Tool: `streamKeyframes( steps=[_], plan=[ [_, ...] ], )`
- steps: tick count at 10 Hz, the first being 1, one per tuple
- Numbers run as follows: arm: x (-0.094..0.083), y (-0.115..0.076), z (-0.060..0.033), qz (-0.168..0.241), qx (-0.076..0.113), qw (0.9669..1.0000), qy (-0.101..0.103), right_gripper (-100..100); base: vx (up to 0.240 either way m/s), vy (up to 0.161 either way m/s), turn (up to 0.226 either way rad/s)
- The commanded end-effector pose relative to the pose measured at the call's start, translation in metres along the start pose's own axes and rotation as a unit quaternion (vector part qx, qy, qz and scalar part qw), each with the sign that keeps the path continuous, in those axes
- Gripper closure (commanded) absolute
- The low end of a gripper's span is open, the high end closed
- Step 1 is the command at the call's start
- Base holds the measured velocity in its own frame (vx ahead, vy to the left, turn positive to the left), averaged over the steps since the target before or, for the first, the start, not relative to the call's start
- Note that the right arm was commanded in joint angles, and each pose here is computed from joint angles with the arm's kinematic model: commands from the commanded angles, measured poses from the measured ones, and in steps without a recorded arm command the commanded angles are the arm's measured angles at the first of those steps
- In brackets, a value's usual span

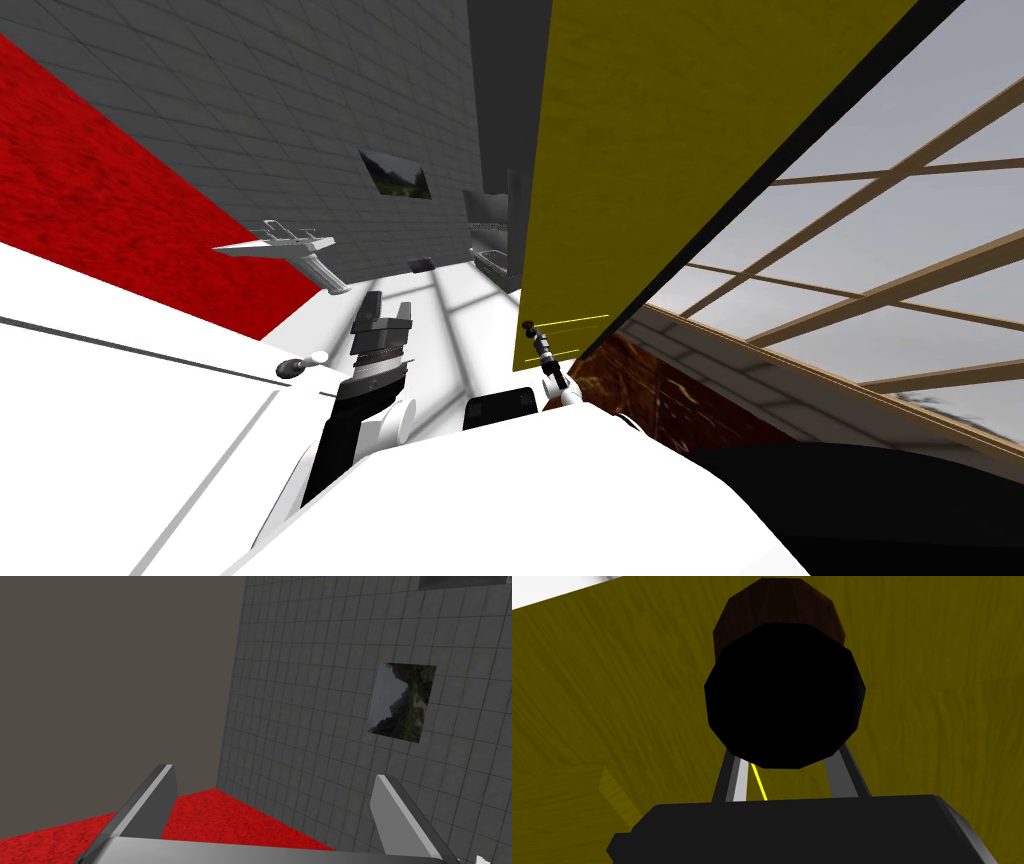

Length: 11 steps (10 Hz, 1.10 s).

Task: Push the door open

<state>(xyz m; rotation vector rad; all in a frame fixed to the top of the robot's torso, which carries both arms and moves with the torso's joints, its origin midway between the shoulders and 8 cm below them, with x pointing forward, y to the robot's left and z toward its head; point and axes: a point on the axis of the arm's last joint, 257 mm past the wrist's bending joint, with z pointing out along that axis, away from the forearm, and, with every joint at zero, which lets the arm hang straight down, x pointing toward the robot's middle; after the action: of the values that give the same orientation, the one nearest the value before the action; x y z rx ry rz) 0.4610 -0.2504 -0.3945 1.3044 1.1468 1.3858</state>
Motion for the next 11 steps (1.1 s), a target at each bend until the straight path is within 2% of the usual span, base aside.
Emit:
streamKeyframes(
  steps=[1,4,7,8,10,11],
  plan=[
    [0.0073,0.0065,0.0057,0.032,-0.008,0.9994,0.005,100,0.071,0.029,-0.090],
    [0.0090,0.0061,0.0072,0.066,-0.008,0.9978,0.005,100,0.050,0.025,-0.048],
    [0.0123,0.0052,0.0100,0.116,-0.007,0.9932,0.005,100,0.055,0.024,-0.063],
    [0.0139,0.0047,0.0113,0.137,-0.006,0.9905,0.005,100,0.044,0.022,-0.060],
    [0.0139,0.0047,0.0113,0.140,-0.006,0.9901,0.005,100,0.028,0.010,-0.014],
    [0.0155,0.0043,0.0127,0.165,-0.005,0.9863,0.005,100,0.038,0.011,-0.049]
  ],
)
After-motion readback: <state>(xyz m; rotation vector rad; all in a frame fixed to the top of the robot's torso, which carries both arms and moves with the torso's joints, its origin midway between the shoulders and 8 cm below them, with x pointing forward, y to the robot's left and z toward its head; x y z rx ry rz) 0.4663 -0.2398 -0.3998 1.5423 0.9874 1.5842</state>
